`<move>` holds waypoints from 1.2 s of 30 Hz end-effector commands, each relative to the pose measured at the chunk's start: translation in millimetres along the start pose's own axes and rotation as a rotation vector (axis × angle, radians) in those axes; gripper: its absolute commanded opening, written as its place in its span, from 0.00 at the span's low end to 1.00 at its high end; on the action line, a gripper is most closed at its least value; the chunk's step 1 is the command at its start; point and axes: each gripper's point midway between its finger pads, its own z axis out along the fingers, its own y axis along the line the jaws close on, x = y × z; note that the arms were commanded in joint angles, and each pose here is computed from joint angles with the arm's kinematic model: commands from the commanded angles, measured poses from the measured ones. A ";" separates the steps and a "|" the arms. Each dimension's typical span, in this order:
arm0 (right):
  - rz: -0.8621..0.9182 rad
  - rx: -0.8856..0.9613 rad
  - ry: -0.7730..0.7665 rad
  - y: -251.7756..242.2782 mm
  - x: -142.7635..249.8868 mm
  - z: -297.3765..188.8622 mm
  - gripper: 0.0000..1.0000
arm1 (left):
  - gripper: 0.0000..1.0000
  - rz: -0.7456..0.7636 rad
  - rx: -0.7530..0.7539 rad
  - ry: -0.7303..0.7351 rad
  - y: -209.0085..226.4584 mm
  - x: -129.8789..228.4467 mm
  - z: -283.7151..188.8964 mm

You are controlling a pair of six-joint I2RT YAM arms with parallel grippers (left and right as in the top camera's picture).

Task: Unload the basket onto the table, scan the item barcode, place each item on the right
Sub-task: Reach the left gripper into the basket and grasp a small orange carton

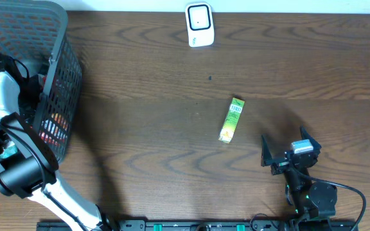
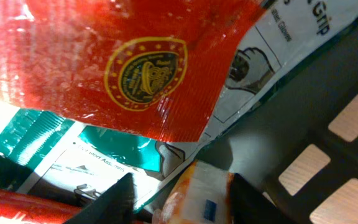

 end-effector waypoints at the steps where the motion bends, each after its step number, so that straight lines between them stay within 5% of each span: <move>1: 0.011 -0.006 -0.002 1.4 0.0 -0.2 0.99 | 0.38 -0.015 0.004 -0.022 -1.7 -5.0 -7.5; 9: 0.011 -0.006 -0.002 1.4 0.0 -0.2 0.99 | 0.33 -0.026 0.023 -0.025 -5.1 -5.1 -9.2; 14: 0.011 -0.006 -0.002 1.4 0.0 -0.2 0.99 | 0.13 -0.036 0.020 -0.061 -6.2 -9.7 -21.5; 17: 0.011 -0.006 -0.002 1.4 0.0 -0.2 0.99 | 0.12 -0.039 0.017 -0.119 -8.1 -16.4 -41.3; 29: 0.011 -0.006 -0.002 1.4 0.0 -0.2 0.99 | 0.12 -0.041 -0.038 -0.476 -11.0 -41.1 -144.7; 36: 0.011 -0.006 -0.002 1.4 0.0 -0.2 0.99 | 0.12 -0.071 -0.116 -0.861 -12.0 -32.7 -267.5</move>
